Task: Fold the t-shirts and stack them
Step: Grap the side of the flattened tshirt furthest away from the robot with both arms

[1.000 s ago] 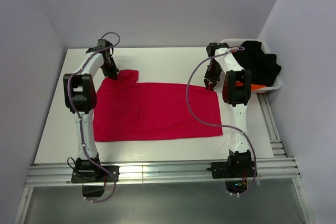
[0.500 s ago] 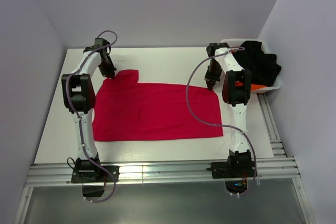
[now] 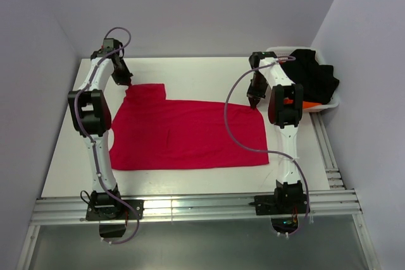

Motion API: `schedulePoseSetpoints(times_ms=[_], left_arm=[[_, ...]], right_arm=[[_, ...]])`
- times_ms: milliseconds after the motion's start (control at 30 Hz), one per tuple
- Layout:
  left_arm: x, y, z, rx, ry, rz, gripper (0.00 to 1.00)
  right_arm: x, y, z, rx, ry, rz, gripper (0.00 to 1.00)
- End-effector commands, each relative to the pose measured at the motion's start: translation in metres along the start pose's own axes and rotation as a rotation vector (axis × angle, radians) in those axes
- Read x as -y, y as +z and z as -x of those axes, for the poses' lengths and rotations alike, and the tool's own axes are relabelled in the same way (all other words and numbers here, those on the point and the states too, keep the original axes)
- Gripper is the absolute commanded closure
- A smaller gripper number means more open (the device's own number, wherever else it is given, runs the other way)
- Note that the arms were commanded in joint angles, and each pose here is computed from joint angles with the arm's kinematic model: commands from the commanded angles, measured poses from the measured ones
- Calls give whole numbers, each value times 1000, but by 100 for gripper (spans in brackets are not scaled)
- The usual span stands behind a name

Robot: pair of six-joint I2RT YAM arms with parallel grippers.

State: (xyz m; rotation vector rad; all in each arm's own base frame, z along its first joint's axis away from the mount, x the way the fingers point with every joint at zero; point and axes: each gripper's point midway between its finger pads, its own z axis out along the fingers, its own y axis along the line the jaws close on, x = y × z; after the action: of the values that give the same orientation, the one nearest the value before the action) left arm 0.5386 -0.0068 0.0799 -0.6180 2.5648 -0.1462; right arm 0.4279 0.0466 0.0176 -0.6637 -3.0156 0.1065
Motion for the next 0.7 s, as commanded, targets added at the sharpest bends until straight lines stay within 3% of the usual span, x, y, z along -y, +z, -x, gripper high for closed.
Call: schedulePoseSetpoints(times_ms=[0,400,533,600,633,667], left_arm=[[-3,-24,24,60,-39,-20,100],[1,-87,26,150,-22,-66,100],[8,-129,31,230,-2,-114,100],[5,-136,17,228,12,-111,100],[10,-160,19,282,24,-140,100],[3,-154,0,250,33,-127,100]], right_arm=[[16,-32,18,109,76,14,100],[22,-80,7,218,48,94,100],[19,-102,-2,254,50,144,100],[20,-113,-13,281,50,170,100],[19,-115,-20,287,43,178,100],[22,-103,-32,262,39,169,100]])
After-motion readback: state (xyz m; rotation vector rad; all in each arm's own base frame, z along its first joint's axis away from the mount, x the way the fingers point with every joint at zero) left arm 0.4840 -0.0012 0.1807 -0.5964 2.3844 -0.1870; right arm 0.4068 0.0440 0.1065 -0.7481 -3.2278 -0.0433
